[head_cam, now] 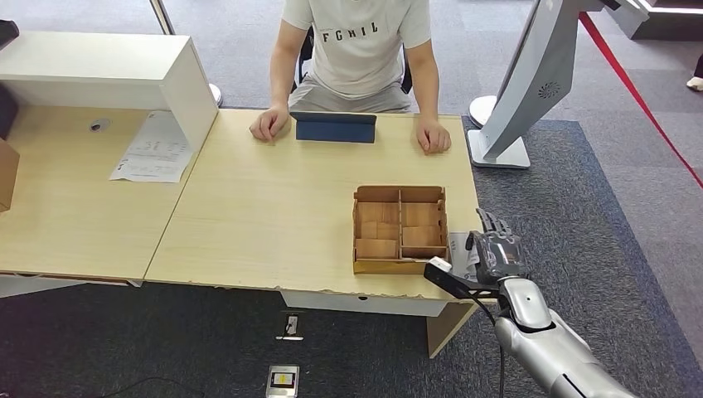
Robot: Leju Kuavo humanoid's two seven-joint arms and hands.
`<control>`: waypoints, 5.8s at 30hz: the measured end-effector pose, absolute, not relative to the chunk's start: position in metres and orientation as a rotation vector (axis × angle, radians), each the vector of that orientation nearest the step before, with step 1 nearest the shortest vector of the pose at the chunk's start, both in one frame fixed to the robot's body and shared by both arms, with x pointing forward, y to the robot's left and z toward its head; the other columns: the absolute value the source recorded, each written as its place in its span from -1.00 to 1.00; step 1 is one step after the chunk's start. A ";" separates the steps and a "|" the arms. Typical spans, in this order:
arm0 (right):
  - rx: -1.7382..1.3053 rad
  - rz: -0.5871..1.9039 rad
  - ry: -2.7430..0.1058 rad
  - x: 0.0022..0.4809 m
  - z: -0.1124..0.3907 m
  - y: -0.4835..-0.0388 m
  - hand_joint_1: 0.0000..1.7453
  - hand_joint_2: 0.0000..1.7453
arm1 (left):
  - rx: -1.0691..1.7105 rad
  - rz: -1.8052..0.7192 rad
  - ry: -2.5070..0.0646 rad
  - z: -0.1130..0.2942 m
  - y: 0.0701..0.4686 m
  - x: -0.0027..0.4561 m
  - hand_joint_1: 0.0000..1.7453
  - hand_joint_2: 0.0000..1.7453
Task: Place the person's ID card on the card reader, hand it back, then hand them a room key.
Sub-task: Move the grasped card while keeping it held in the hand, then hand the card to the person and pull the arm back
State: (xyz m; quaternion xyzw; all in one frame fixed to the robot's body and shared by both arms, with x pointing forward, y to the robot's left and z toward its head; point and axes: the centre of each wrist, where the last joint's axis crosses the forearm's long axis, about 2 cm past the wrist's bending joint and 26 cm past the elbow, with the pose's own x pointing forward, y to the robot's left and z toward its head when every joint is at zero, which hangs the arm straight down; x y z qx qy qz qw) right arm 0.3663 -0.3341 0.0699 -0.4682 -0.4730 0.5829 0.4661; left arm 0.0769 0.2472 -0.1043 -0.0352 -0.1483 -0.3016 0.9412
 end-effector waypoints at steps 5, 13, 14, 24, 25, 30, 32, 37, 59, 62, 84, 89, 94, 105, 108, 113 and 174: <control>-1.156 1.424 -1.172 0.366 0.069 -0.333 1.00 1.00 | -0.070 -0.617 -0.298 -0.104 0.248 0.077 -1.00 -1.00; -1.269 1.408 -1.179 0.389 0.099 -0.344 1.00 1.00 | -0.073 -0.637 -0.297 -0.104 0.248 0.077 -1.00 -1.00; -1.278 1.406 -1.179 0.392 0.103 -0.345 1.00 1.00 | -0.074 -0.637 -0.297 -0.104 0.248 0.077 -1.00 -1.00; -1.404 1.446 -1.174 0.411 0.142 -0.351 1.00 1.00 | -0.076 -0.642 -0.296 -0.104 0.248 0.076 -1.00 -1.00; -1.417 1.452 -1.175 0.414 0.149 -0.351 1.00 1.00 | -0.075 -0.643 -0.296 -0.104 0.249 0.076 -1.00 -1.00; -1.447 1.470 -1.234 0.423 0.173 -0.341 1.00 1.00 | -0.075 -0.643 -0.295 -0.104 0.249 0.077 -1.00 -1.00; -1.443 1.482 -1.270 0.425 0.177 -0.333 1.00 1.00 | -0.075 -0.641 -0.295 -0.104 0.249 0.077 -1.00 -1.00; -1.412 1.524 -1.353 0.429 0.182 -0.306 1.00 1.00 | -0.075 -0.639 -0.297 -0.104 0.249 0.077 -1.00 -1.00; -1.407 1.639 -1.367 0.460 0.222 -0.237 1.00 1.00 | -0.082 -0.633 -0.297 -0.103 0.249 0.084 -1.00 -1.00; -1.423 1.637 -1.338 0.463 0.225 -0.238 1.00 1.00 | -0.083 -0.637 -0.297 -0.103 0.249 0.086 -1.00 -1.00; -1.507 1.629 -1.191 0.475 0.232 -0.255 0.47 1.00 | -0.083 -0.659 -0.299 -0.103 0.248 0.082 -1.00 -1.00; -1.505 1.638 -1.179 0.475 0.231 -0.256 -1.00 -1.00 | -0.082 -0.662 -0.300 -0.103 0.248 0.082 -1.00 -1.00; -1.484 1.658 -1.160 0.476 0.230 -0.258 -1.00 -1.00 | -0.082 -0.664 -0.300 -0.103 0.248 0.082 -1.00 -1.00; -1.496 1.668 -1.147 0.475 0.229 -0.260 -1.00 -1.00 | -0.082 -0.666 -0.300 -0.103 0.248 0.082 -1.00 -1.00; -1.497 1.666 -1.151 0.475 0.228 -0.260 -1.00 -1.00 | -0.082 -0.666 -0.300 -0.103 0.248 0.082 -1.00 -1.00; -1.469 1.596 -1.227 0.474 0.225 -0.264 -1.00 -1.00 | -0.079 -0.660 -0.299 -0.104 0.248 0.081 -1.00 -1.00; -0.942 1.262 -1.575 0.351 0.143 -0.291 -1.00 1.00 | -0.027 -0.545 -0.299 -0.104 0.244 0.077 -1.00 -1.00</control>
